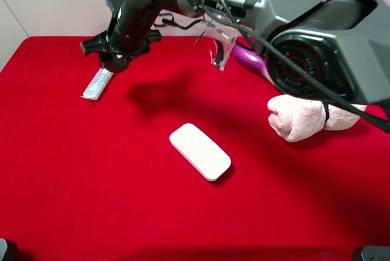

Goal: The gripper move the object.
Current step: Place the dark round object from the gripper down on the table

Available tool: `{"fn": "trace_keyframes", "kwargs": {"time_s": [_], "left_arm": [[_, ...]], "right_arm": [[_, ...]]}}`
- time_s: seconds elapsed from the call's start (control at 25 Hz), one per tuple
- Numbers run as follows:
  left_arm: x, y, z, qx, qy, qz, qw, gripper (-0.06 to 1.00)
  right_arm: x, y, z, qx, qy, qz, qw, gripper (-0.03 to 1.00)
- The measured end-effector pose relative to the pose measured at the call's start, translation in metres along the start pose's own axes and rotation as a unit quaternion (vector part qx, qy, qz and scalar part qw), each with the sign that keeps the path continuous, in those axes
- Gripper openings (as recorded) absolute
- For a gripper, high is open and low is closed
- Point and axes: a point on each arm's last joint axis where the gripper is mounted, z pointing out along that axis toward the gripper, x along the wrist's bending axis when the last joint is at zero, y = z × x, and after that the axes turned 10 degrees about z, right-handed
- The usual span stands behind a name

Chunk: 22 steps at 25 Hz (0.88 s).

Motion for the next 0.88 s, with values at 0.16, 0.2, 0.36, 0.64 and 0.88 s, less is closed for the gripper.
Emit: {"fn": "trace_keyframes", "kwargs": {"time_s": [0.16, 0.2, 0.36, 0.64, 0.88], "left_arm": [[0.0, 0.0, 0.0, 0.0, 0.0, 0.0, 1.0, 0.99], [0.0, 0.0, 0.0, 0.0, 0.0, 0.0, 1.0, 0.99], [0.0, 0.0, 0.0, 0.0, 0.001, 0.0, 1.0, 0.99], [0.0, 0.0, 0.0, 0.0, 0.001, 0.001, 1.0, 0.99], [0.0, 0.0, 0.0, 0.0, 0.001, 0.001, 1.0, 0.99]], "right_arm": [[-0.004, -0.003, 0.012, -0.006, -0.001, -0.012, 1.0, 0.45], [-0.004, -0.003, 0.012, -0.006, -0.001, -0.012, 1.0, 0.45], [-0.009, -0.006, 0.022, -0.012, -0.004, -0.017, 1.0, 0.45], [-0.018, -0.015, 0.041, -0.01, -0.015, -0.036, 0.999, 0.45], [-0.019, -0.016, 0.042, -0.008, -0.019, -0.049, 0.999, 0.45]]}}
